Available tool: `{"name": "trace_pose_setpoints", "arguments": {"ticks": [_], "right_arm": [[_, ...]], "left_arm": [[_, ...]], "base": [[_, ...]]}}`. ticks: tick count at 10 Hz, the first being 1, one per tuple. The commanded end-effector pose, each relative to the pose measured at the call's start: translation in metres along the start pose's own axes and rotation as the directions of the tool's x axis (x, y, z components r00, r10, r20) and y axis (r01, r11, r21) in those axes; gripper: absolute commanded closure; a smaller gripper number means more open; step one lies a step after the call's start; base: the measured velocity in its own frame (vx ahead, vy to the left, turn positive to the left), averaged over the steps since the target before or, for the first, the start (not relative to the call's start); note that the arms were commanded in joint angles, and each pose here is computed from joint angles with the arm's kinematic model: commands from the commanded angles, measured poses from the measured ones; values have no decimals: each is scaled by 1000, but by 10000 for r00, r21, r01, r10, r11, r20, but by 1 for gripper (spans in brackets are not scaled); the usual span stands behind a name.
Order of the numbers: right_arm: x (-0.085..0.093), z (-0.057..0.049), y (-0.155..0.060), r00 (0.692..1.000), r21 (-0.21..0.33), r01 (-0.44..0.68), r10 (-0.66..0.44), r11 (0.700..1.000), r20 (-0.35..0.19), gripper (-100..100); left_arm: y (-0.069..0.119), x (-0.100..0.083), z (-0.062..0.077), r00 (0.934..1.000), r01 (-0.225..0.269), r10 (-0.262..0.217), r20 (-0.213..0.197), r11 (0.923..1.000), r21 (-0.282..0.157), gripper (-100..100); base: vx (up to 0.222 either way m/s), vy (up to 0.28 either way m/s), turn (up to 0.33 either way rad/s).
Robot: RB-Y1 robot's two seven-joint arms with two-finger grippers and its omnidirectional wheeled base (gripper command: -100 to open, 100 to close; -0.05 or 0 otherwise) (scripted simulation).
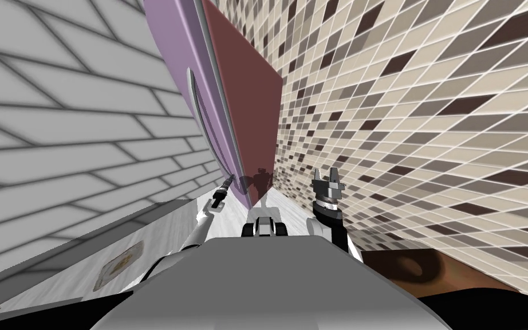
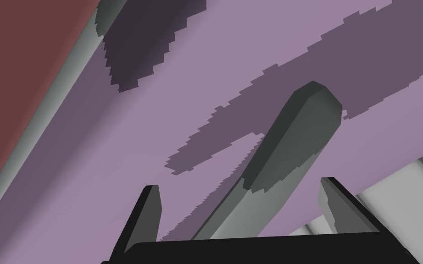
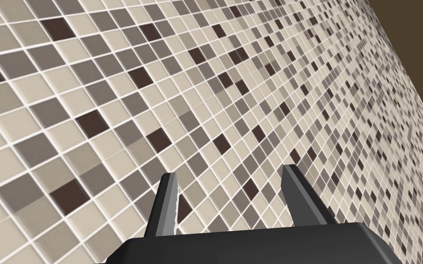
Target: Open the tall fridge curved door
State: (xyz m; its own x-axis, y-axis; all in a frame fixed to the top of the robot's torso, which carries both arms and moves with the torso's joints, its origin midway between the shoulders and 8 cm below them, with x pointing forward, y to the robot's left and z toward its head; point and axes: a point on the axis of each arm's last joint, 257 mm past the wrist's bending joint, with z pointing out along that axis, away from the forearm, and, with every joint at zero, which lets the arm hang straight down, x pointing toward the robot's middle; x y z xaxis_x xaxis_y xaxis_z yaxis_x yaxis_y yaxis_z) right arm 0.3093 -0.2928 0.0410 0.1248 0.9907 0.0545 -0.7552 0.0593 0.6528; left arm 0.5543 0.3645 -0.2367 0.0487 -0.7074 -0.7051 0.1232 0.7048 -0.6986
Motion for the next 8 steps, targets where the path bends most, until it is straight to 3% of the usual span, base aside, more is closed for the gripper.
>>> {"name": "trace_pose_setpoints", "arguments": {"ticks": [1, 8], "right_arm": [[0, 0, 0, 10000, 0, 0, 0, 10000, 0, 0], [0, 0, 0, 10000, 0, 0, 0, 10000, 0, 0]], "left_arm": [[4, -24, 12, 9991, -423, 425, 71, 9988, -253, -100], [5, -79, 40, 9896, -1347, 1387, 375, 9865, -934, -100]], "base": [[-46, -33, -24], [-54, -30, -24]]}}
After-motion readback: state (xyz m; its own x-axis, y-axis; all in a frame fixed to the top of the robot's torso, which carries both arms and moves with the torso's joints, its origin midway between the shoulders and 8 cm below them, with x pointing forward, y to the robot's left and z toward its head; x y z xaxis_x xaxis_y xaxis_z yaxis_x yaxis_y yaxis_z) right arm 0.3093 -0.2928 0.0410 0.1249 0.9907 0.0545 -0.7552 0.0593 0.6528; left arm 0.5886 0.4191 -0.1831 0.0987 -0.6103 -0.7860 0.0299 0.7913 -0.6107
